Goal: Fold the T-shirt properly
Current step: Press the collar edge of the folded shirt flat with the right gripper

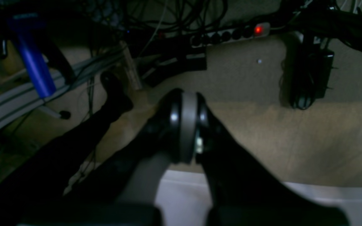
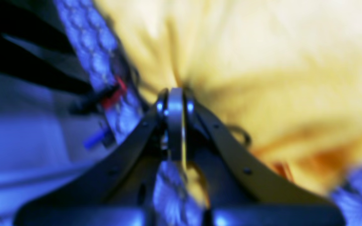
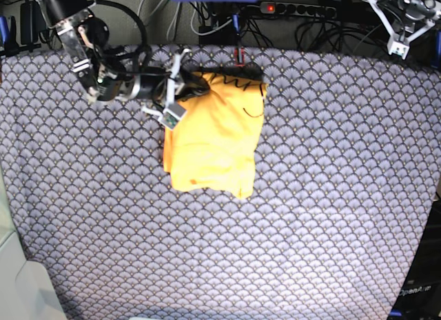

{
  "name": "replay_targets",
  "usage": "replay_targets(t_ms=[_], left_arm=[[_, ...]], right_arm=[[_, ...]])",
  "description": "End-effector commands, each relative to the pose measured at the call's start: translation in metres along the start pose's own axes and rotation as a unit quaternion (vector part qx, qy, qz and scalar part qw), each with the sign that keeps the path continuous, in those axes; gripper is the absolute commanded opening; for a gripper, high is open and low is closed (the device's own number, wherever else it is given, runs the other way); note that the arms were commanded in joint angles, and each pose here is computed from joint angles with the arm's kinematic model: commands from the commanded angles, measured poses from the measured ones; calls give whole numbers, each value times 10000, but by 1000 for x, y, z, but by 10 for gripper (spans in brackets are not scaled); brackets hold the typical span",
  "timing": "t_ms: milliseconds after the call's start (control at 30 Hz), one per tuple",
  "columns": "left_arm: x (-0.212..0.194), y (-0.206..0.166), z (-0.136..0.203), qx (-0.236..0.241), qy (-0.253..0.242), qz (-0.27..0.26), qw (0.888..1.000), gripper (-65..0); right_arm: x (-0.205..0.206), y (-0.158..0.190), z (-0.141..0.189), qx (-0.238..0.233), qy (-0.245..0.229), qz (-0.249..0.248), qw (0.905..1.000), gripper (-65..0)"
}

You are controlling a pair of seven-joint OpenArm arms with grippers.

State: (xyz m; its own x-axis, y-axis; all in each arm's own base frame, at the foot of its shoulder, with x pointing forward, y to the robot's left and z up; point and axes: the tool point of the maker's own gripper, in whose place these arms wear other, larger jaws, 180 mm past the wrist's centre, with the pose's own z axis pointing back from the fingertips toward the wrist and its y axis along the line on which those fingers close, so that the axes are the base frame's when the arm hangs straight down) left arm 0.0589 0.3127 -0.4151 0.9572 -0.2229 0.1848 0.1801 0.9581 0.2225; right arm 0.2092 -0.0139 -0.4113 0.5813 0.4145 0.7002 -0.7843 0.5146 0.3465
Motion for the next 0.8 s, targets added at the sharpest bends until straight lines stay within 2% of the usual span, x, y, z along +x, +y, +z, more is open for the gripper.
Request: replay_targets(t_ms=[0, 133, 267, 400, 500, 767], left_arm=[[1, 6, 4, 85, -32, -52, 9999, -650], [1, 5, 4, 74, -25, -51, 10000, -650], [1, 6, 4, 89, -25, -68, 9999, -650], [-2, 8, 5, 105, 8, -65, 9999, -650], [-2, 7, 4, 95, 7, -53, 9999, -650], [-9, 6, 5, 80, 88, -75, 9999, -650]], right_arm=[[17, 9, 10, 53, -237, 248, 9994, -650], [59, 45, 30, 95, -339, 1187, 9923, -650], [96, 55, 26, 34, -457, 1535, 9871, -650], [126, 62, 9, 199, -656, 1631, 9842, -650], [132, 65, -11, 423, -549, 1655, 9838, -650], [95, 67, -66, 1030, -313, 819, 9908, -650]])
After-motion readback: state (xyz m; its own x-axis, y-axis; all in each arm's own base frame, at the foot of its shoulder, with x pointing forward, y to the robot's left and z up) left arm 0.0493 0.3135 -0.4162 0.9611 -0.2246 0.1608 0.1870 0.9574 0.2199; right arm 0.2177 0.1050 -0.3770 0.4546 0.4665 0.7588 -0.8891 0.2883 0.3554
